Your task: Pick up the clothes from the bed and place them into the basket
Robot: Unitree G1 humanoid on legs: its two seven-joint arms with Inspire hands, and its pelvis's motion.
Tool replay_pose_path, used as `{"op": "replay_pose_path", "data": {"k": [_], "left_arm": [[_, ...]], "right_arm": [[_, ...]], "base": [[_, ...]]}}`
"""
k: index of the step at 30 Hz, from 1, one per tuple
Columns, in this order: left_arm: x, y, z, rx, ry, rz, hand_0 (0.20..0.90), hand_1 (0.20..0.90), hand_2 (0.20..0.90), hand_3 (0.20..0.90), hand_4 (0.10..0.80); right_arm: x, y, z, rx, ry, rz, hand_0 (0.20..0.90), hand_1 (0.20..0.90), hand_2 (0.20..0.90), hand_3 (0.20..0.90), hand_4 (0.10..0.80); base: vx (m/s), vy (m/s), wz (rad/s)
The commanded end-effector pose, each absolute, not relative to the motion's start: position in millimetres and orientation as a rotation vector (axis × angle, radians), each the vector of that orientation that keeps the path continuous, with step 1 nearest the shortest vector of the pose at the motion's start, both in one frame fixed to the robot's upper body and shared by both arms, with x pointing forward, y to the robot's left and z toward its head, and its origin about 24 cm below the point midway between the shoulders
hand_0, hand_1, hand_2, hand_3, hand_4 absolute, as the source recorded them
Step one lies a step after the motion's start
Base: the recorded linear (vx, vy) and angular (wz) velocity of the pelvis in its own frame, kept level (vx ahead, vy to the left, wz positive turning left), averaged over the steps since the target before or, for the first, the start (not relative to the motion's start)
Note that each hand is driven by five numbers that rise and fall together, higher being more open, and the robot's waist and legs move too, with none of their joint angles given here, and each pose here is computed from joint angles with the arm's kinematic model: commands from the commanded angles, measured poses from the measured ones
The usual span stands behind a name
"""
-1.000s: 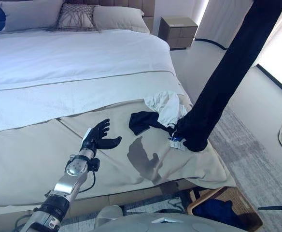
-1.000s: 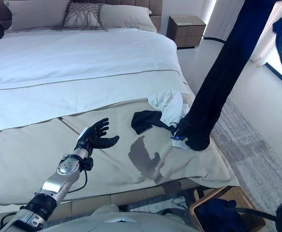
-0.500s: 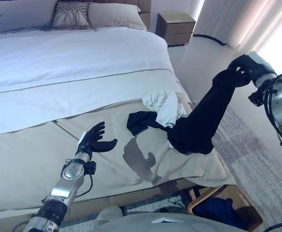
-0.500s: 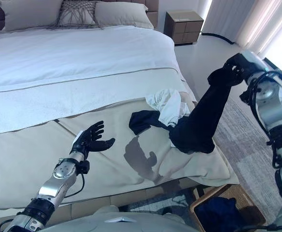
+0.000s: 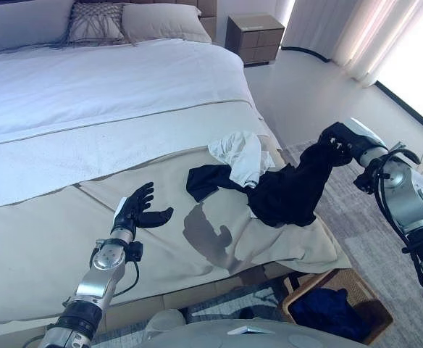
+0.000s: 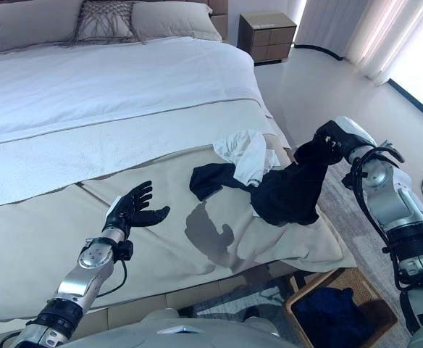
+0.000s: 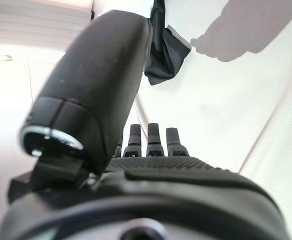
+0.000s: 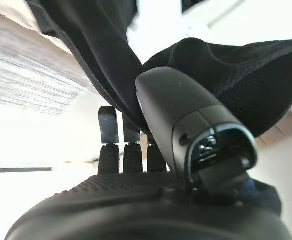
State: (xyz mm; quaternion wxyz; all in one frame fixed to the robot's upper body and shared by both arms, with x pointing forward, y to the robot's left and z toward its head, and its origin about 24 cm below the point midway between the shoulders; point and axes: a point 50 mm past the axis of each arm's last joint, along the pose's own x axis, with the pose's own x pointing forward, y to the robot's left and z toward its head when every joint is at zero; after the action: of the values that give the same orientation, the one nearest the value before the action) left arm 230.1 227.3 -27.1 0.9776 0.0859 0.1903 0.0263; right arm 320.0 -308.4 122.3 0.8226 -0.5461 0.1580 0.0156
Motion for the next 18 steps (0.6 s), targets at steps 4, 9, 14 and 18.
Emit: {"op": "replay_pose_path", "data": {"k": [4,9,14,18], "left_arm": [[255,212,10,0.193,0.186,-0.034,0.900,0.900,0.900,0.900,0.800],[260,204,16,0.193,0.157,-0.078,0.900,0.900,0.900,0.900,0.800],[265,199,26,0.153,0.111,-0.073,0.900,0.900,0.900,0.900,0.800],[270,195,34,0.131,0.070,-0.073,0.900,0.900,0.900,0.900,0.800]], "right_arm": [[356,-304,163,-1.352,0.254,-0.094,0.300,0.300,0.300,0.200,0.100],[366,-299,162,-1.377,0.208,-0.142,0.300,0.300,0.300,0.200,0.100],[372,-300,173,-1.507,0.183,-0.198,0.300,0.300,0.300,0.200,0.100],[373,-306,179,-1.512,0.184,-0.280,0.900,0.900,0.900,0.900,0.800]], "base": [[-0.021,-0.014,0.06],[-0.044,-0.006,0.12],[-0.118,0.020,0.12],[-0.110,0.024,0.11]]}}
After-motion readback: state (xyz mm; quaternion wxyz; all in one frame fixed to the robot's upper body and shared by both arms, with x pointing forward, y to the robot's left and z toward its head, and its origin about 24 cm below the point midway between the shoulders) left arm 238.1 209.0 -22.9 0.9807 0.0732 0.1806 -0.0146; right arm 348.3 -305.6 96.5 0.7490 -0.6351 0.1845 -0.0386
